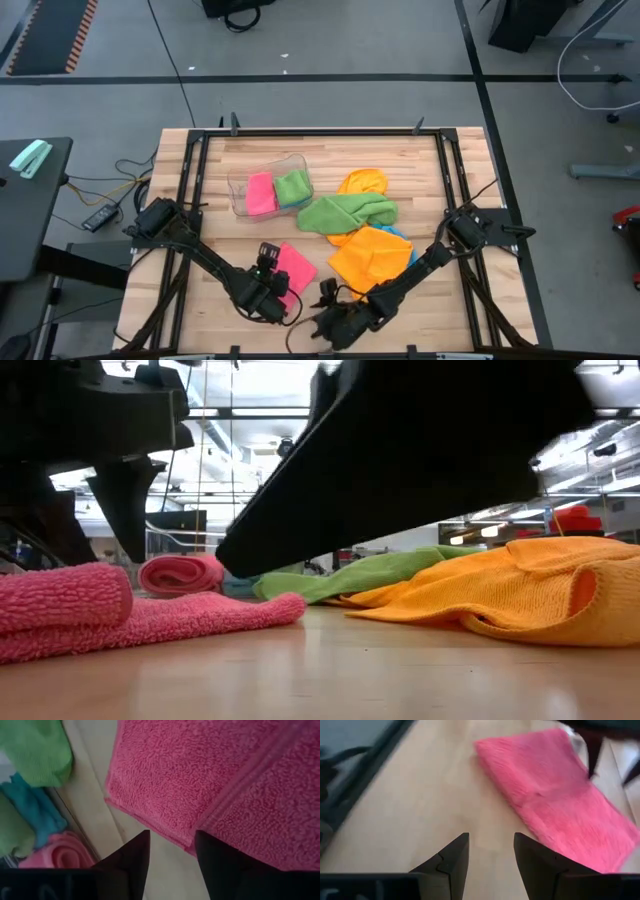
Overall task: Fold microfiber towels
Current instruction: Fold the pink microfiber towel
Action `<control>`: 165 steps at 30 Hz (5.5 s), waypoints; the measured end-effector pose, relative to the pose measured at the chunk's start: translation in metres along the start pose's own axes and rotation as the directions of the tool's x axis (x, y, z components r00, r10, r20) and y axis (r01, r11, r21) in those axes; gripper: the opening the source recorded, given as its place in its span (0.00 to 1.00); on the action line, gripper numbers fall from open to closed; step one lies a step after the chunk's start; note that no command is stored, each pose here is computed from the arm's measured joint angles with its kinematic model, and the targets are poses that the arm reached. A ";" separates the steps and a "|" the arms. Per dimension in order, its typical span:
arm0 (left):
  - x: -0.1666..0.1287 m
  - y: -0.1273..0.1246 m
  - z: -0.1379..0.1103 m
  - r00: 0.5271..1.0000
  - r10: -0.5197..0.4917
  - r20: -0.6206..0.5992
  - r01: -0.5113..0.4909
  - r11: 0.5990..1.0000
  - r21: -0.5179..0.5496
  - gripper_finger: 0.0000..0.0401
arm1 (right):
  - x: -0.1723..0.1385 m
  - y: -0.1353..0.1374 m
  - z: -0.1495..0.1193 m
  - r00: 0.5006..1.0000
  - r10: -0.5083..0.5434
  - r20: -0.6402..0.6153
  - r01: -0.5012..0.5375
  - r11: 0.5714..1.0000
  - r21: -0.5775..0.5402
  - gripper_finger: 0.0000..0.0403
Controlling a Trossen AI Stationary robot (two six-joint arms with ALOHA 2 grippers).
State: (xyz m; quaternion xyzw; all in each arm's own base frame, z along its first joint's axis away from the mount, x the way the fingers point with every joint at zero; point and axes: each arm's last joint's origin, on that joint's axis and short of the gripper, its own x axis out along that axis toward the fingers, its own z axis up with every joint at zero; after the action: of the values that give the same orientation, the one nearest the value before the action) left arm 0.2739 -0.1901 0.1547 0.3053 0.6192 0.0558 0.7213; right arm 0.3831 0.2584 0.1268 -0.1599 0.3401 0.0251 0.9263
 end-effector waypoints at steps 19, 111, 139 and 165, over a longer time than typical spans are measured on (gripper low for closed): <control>0.012 0.022 0.005 0.999 0.013 -0.032 -0.011 0.998 0.065 0.19 | 0.002 -0.054 -0.028 0.961 -0.091 -0.261 0.046 0.983 -0.175 0.37; 0.092 0.095 0.039 0.834 -0.549 -0.049 0.550 0.825 0.132 0.04 | -0.042 -0.086 -0.085 0.994 0.063 0.090 -0.075 0.987 0.140 0.29; 0.079 0.174 0.010 0.941 -0.334 -0.044 0.336 0.941 0.029 0.02 | -0.042 -0.086 -0.085 0.994 0.062 0.093 -0.076 0.987 0.145 0.29; 0.005 0.120 0.009 0.920 -0.392 0.008 0.390 0.917 0.087 0.06 | -0.042 -0.086 -0.084 0.993 0.060 0.099 -0.074 0.987 0.145 0.29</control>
State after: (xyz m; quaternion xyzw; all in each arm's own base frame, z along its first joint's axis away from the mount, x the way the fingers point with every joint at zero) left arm 0.3190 -0.0945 0.2117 0.2062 0.6604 -0.1194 0.7121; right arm 0.3117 0.1532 0.1173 -0.0777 0.3022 0.0387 0.9493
